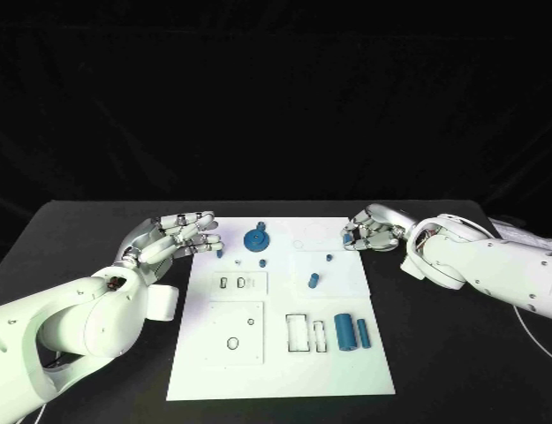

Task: Assemble the parts on the task board

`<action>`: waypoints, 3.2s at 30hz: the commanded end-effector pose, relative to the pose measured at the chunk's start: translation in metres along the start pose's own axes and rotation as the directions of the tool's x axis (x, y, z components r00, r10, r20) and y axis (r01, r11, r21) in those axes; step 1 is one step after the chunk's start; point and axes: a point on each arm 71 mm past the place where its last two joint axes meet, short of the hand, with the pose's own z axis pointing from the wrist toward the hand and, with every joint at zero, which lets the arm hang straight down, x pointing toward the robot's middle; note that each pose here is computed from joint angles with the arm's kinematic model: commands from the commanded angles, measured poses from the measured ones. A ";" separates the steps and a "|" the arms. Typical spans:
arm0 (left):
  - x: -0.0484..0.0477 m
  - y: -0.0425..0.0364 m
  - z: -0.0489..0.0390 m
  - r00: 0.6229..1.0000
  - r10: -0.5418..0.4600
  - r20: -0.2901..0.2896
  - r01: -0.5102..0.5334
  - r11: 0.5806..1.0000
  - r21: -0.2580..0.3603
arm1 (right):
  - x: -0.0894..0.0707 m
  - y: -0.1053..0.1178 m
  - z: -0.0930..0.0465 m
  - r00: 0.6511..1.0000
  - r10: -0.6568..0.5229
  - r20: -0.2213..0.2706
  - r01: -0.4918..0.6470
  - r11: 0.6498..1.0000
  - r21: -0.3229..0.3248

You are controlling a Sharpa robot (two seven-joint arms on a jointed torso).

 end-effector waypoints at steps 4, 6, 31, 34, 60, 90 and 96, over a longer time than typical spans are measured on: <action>0.0023 -0.0013 0.0002 1.000 -0.004 -0.021 0.004 1.000 0.009 | 0.000 -0.001 0.000 1.000 -0.022 -0.003 0.022 1.000 0.002; 0.0023 -0.0013 0.0002 1.000 -0.004 -0.021 0.004 1.000 0.009 | 0.000 -0.001 0.000 1.000 -0.028 0.004 0.028 1.000 0.003; -0.0009 0.0020 0.0059 1.000 -0.011 -0.008 0.011 1.000 0.001 | 0.020 0.117 0.008 0.996 0.051 0.070 -0.048 0.998 -0.038; -0.0017 0.0027 0.0070 1.000 -0.012 -0.005 0.012 1.000 -0.001 | 0.033 0.137 0.012 0.999 0.037 0.037 -0.035 0.998 -0.059; -0.0015 0.0049 0.0110 1.000 -0.018 -0.003 0.018 1.000 -0.007 | 0.122 0.199 0.026 0.986 -0.094 -0.137 0.079 0.991 -0.109; 0.0005 0.0052 0.0108 1.000 -0.022 -0.013 0.022 1.000 -0.012 | 0.129 0.198 0.033 0.979 -0.124 -0.161 0.107 0.988 -0.109; 0.0002 0.0052 0.0105 1.000 -0.023 -0.013 0.022 1.000 -0.014 | 0.131 0.199 0.032 0.973 -0.143 -0.179 0.124 0.986 -0.114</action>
